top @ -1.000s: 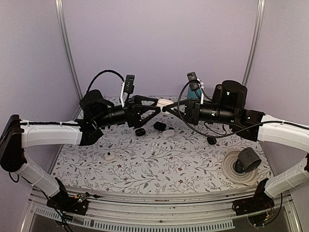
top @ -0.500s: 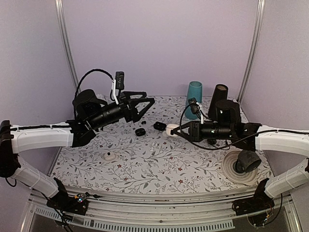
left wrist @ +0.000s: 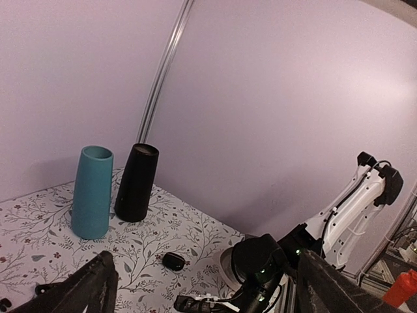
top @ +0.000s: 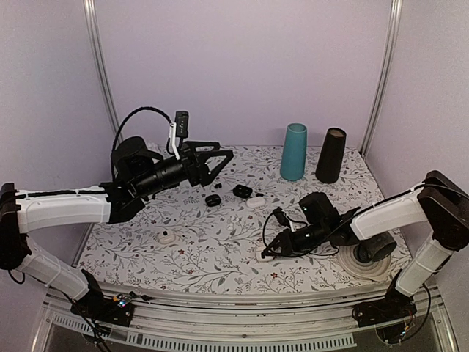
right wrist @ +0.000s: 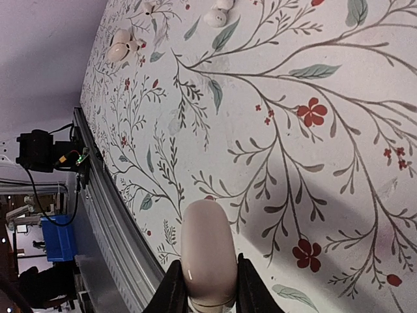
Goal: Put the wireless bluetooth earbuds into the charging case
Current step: Place the charging case with the earbuds at the center of the board.
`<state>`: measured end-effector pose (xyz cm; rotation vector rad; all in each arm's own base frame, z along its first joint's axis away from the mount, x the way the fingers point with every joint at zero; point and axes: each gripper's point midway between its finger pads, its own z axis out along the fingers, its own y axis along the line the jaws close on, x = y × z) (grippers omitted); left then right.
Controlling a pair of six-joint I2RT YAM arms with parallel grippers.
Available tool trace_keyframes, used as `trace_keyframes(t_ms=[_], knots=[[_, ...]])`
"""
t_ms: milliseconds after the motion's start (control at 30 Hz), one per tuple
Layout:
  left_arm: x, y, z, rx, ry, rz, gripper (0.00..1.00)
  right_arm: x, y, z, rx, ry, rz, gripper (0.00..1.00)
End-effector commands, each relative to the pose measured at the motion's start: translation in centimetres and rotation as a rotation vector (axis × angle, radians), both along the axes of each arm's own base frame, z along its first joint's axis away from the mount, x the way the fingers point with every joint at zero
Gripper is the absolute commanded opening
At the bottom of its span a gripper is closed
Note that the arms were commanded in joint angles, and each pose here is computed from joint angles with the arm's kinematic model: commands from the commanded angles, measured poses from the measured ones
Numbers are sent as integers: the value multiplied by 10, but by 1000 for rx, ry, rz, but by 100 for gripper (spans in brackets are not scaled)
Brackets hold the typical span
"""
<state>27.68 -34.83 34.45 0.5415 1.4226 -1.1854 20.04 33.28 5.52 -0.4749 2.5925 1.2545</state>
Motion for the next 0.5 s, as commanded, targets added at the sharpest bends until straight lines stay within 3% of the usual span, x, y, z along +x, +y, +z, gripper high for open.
trace_keyframes(t_ms=[0, 167, 267, 467], knots=[[4, 7, -6, 9, 9, 22, 96, -1, 16, 5, 78, 37, 27, 9], [5, 8, -8, 14, 15, 26, 96, -1, 19, -1, 67, 58, 22, 18], [6, 9, -9, 15, 17, 29, 96, 2, 18, 0, 55, 53, 12, 31], [6, 9, -9, 14, 20, 26, 96, 11, 17, 7, 21, 14, -10, 46]])
